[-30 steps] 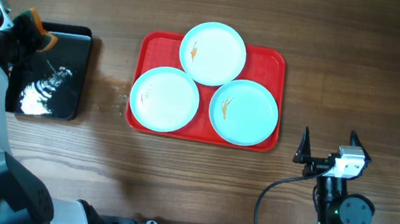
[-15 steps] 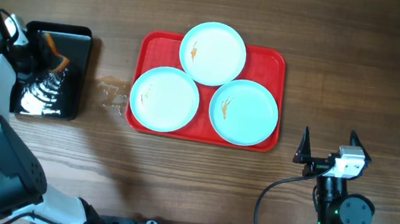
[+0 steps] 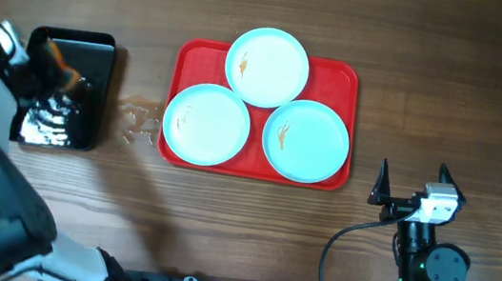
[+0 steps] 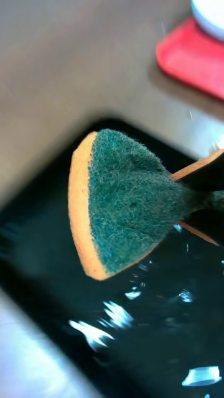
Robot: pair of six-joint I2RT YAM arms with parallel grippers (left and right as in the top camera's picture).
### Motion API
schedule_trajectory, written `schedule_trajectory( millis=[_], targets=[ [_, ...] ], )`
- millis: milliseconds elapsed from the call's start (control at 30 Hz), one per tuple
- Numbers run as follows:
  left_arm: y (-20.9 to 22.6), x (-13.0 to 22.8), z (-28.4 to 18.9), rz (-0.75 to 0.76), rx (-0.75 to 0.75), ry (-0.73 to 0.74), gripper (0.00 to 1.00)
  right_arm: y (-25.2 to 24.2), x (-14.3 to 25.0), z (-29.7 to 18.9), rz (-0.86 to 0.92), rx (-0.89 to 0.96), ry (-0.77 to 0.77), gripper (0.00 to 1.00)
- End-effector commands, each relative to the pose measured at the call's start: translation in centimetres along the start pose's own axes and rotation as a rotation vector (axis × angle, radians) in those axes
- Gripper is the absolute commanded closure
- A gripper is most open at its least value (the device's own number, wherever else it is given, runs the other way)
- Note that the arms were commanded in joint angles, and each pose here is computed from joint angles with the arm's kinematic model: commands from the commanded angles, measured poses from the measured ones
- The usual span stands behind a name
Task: Clean dirty plates on tray and stack at the side
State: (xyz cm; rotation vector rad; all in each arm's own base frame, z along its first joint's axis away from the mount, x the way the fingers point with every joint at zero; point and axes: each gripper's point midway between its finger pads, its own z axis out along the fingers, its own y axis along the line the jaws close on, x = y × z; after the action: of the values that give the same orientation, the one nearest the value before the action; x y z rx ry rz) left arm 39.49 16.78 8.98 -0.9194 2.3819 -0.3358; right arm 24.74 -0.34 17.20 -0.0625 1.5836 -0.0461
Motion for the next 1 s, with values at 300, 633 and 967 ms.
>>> schedule_trajectory(
  millis=[300, 633, 967],
  targets=[
    [-6.3, -6.0, -10.9, 0.127, 0.172, -0.283, 0.96, -0.3, -0.2, 0.0, -0.009, 0.016, -0.009, 0.0],
    [-3.0, -2.5, -5.5, 0.114, 0.114, -0.083, 0.96, -0.3, -0.2, 0.0, -0.009, 0.016, -0.009, 0.0],
    [-0.9, -2.2, -7.4, 0.113, -0.041, -0.136, 0.96, -0.3, -0.2, 0.0, -0.009, 0.016, -0.009, 0.0]
  ],
)
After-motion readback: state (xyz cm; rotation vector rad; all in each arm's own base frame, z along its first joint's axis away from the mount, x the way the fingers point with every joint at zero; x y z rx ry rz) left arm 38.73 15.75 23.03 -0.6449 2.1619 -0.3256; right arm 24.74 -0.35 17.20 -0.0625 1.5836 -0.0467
